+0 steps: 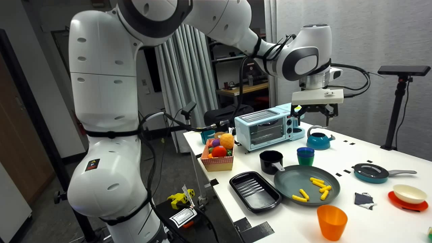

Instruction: Pick up the black pot, pour its contents in the grey plate and put the pot back on the table.

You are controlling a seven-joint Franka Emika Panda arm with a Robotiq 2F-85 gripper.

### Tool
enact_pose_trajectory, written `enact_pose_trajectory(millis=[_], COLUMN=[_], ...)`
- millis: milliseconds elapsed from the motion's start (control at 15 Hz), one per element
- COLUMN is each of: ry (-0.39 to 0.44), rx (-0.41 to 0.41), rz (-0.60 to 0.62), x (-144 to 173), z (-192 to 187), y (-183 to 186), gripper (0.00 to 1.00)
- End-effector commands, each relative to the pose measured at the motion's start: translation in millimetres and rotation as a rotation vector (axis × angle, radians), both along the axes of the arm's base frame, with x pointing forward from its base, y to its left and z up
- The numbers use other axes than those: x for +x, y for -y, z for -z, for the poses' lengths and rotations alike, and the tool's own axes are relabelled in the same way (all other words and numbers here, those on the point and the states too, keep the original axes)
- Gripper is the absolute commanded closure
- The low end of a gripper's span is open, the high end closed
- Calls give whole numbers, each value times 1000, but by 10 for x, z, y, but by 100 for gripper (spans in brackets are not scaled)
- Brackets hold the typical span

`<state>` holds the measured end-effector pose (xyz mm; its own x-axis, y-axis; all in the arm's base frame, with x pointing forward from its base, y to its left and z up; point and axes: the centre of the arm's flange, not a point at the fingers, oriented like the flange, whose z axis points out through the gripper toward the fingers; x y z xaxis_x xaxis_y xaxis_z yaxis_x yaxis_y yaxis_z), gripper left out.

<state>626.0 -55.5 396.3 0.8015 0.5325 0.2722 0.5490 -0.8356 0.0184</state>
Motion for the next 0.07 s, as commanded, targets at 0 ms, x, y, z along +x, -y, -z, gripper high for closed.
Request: enact_pose_trajectory(millis=[0], ry=[0], rx=[0], rz=[0], x=[0], z=[0], y=[0], gripper=[0])
